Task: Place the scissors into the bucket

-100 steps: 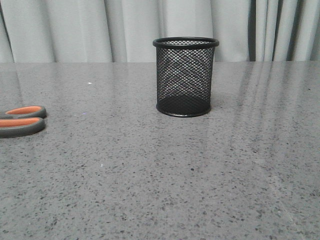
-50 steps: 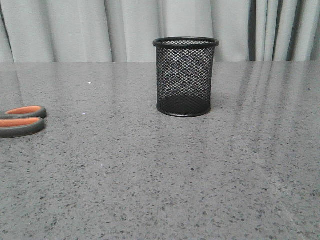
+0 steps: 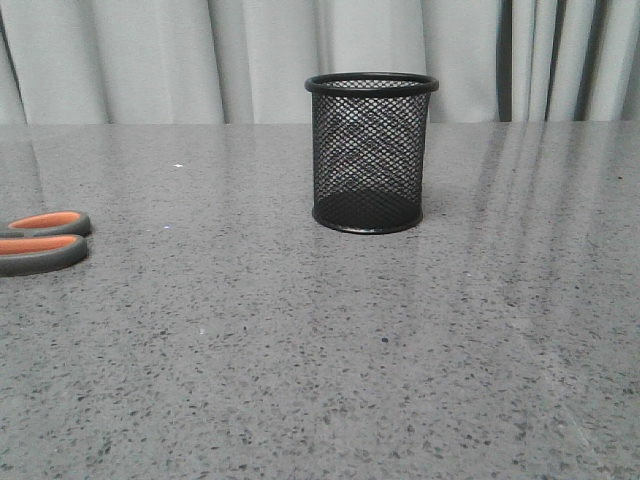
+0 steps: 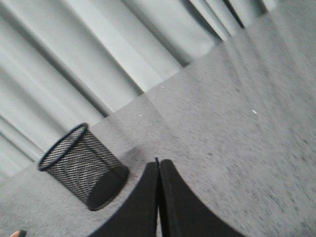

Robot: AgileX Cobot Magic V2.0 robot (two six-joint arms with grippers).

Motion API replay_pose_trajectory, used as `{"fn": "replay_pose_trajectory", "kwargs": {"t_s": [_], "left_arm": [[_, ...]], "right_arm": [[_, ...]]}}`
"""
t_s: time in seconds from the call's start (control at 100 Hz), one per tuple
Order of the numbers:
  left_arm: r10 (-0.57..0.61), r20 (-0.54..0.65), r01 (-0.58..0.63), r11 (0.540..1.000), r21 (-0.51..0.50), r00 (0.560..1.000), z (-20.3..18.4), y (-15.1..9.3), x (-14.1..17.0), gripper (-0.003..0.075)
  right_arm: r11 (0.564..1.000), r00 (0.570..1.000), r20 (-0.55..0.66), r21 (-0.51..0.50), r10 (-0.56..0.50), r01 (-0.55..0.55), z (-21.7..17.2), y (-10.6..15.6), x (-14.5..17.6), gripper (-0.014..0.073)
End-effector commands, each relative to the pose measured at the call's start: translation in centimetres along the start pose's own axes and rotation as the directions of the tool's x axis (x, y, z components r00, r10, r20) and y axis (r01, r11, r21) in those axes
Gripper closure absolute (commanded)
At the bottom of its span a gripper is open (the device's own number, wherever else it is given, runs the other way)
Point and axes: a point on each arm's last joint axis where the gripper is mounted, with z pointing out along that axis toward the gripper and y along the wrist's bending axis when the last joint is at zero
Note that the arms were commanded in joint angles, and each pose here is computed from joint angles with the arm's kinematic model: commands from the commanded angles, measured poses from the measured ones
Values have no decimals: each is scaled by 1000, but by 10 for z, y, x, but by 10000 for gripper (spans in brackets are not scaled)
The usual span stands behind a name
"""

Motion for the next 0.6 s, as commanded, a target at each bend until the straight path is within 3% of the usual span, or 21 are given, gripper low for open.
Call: {"fn": "replay_pose_trajectory", "kwargs": {"t_s": [0.0,0.15,0.28,0.43,0.59], "left_arm": [[71,49,-73,996,43,996,-3,-24,-28,741],[304,-97,-299,952,62,948,5,-60,-63,741],[477,-291,-478,875,70,830,22,-79,-87,741],[540,-476,-542,827,148,694,42,-90,-96,741],[518,-570,-528,833,166,638,58,-90,-96,741]], "right_arm": [[997,997,42,-17,-68,69,-3,18,-28,648],[989,977,-155,-7,-145,145,11,39,-52,648],[977,910,-366,13,-195,214,35,52,-73,648],[966,812,-538,-13,-225,259,60,62,-87,648],[957,772,-582,-36,-255,289,77,65,-95,635]]}}
